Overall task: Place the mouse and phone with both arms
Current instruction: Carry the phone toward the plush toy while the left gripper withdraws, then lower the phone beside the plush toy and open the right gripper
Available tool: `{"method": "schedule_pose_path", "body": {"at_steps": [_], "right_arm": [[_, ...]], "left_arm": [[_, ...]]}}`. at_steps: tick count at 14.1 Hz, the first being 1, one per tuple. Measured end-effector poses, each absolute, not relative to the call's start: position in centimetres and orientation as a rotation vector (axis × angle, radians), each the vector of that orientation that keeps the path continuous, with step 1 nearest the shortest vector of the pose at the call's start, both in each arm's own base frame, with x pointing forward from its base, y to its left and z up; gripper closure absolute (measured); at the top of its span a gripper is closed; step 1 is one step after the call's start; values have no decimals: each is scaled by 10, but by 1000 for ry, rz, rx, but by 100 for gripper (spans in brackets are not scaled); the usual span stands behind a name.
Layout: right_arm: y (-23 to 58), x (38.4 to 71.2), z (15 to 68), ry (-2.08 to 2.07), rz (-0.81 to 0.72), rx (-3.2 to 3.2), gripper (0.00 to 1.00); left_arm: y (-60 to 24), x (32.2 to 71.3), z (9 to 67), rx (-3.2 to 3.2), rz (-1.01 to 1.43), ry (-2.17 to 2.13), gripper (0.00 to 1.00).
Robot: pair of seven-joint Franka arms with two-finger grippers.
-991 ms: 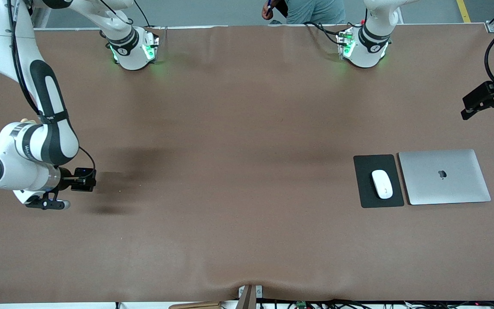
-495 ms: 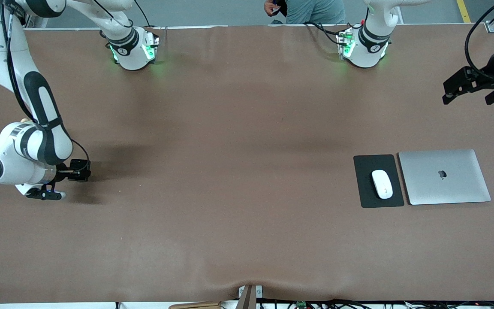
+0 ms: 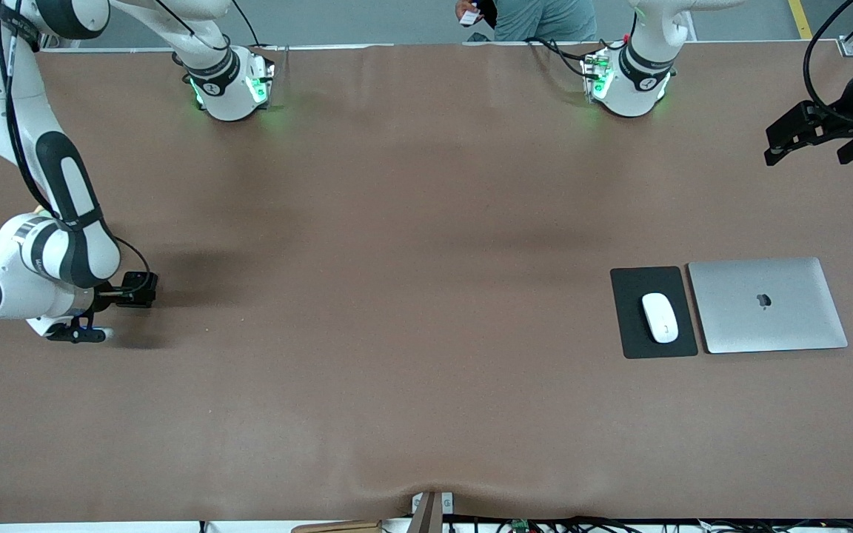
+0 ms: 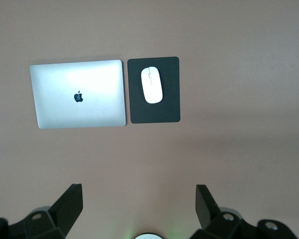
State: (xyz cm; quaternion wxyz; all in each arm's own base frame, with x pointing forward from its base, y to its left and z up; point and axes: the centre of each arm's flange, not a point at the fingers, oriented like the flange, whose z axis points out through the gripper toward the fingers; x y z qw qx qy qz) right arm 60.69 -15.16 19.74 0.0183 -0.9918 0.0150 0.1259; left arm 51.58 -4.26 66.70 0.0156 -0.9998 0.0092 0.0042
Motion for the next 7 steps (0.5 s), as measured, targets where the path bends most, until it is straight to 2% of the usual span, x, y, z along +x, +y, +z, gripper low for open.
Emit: {"method": "schedule_pose_path", "body": {"at_steps": [3,7], "right_arm": [[-119,628,275,-38,250,-3103,0],[-82,622,393,-123,120,-3103,0]], "left_arm": [[-43,515,667,-3110,15,29,0],[-43,515,668,-3110,15,30,0]]}}
